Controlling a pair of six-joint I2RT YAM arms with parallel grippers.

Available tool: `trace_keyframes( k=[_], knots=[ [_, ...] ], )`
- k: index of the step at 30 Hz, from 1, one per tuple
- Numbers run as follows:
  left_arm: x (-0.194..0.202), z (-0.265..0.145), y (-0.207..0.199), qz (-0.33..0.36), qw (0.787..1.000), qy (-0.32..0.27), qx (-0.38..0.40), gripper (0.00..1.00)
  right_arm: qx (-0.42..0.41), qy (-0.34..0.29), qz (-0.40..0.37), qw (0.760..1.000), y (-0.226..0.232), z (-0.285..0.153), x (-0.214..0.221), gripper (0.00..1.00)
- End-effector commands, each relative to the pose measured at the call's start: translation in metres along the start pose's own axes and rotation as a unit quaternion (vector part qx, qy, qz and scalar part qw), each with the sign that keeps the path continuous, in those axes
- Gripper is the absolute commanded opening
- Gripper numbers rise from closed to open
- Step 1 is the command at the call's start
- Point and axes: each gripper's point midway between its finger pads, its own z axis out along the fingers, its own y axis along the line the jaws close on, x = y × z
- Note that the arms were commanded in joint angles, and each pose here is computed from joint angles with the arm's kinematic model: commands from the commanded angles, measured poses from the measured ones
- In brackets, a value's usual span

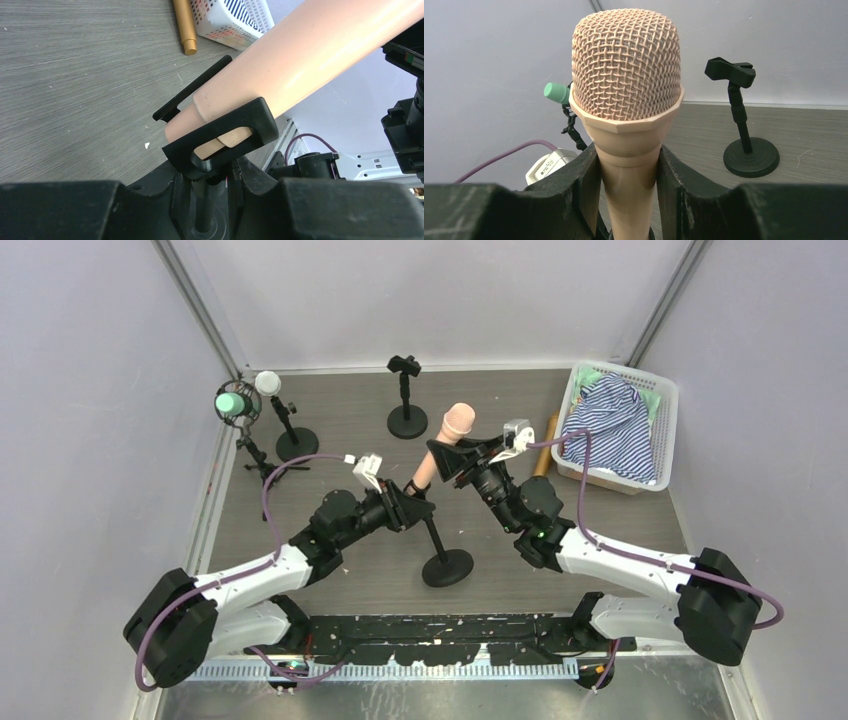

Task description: Attach the microphones to the stand

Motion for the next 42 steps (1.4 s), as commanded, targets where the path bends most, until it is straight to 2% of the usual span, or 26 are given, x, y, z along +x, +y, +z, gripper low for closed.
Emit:
trace_keyframes(
  k=[1, 9, 16, 25, 42],
  knots=[
    [-0.097, -0.027, -0.138, 0.051, 0.956, -0.172, 0.231, 0.0, -0.018, 0.18, -0.001, 0.984, -0.005, -0.037, 0.106, 0.01],
    [-0.107, -0.03, -0.146, 0.057, 0.951, -0.19, 0.238, 0.01, -0.023, 0.215, -0.012, 0.976, -0.009, -0.049, 0.121, 0.01],
    [-0.116, -0.031, -0.157, 0.061, 0.944, -0.202, 0.254, 0.01, 0.013, 0.244, 0.002, 0.97, -0.02, -0.055, 0.133, 0.01],
    [-0.141, -0.037, -0.176, 0.059, 0.93, -0.24, 0.272, 0.01, 0.005, 0.22, 0.05, 0.974, -0.012, -0.056, 0.127, 0.01],
    [-0.168, -0.036, -0.186, 0.027, 0.915, -0.286, 0.283, 0.0, -0.044, 0.222, -0.002, 0.974, 0.003, -0.065, 0.125, 0.01]
  ],
)
